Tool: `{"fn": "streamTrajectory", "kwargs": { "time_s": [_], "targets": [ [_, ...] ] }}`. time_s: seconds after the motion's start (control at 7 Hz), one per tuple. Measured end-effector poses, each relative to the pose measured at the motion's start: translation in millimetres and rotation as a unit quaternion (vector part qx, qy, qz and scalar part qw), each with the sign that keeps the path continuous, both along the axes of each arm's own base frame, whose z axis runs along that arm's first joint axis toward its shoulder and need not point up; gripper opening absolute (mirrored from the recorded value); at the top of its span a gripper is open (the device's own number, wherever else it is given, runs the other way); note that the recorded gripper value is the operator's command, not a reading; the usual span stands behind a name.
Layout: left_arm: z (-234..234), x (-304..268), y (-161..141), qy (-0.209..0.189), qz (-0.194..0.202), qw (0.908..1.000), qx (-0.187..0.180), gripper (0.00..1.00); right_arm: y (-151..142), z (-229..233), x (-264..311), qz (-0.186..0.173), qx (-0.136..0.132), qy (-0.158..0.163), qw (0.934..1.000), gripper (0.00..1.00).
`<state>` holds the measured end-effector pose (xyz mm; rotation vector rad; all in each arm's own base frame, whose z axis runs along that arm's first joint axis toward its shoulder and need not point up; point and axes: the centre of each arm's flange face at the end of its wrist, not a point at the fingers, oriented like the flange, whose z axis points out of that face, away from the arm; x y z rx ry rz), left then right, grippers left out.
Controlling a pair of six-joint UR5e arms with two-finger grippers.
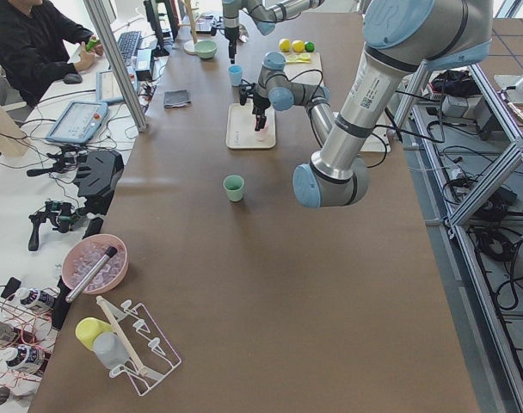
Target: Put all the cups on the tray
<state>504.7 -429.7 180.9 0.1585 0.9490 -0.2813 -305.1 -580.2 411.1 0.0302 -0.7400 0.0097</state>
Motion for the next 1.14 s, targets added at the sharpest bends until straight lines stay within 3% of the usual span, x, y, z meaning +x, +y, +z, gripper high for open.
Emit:
{"fn": "streamTrajectory", "kwargs": {
  "time_s": [0.29, 0.43, 0.71, 1.14],
  "targets": [
    [-17.2, -56.6, -22.9, -0.002, 0.017, 0.9998, 0.010, 0.97, 8.1, 20.9, -20.8, -0.011, 0.005, 0.011, 0.9999, 0.06],
    [-19.8, -84.8, -38.8, -0.003, 0.025, 0.9995, 0.018, 0.97, 5.7, 33.6, -26.5, -0.013, 0.008, 0.011, 0.9998, 0.00],
    [13.4, -140.7, -71.6, -0.030, 0.052, 0.9969, 0.050, 0.97, 0.0, 44.0, -33.6, -0.014, 0.019, 0.007, 0.9997, 0.00],
    [77.3, -203.9, -98.5, -0.082, 0.090, 0.9883, 0.091, 0.97, -9.3, -19.6, -22.2, -0.006, 0.028, -0.016, 0.9995, 0.00]
  ]
}}
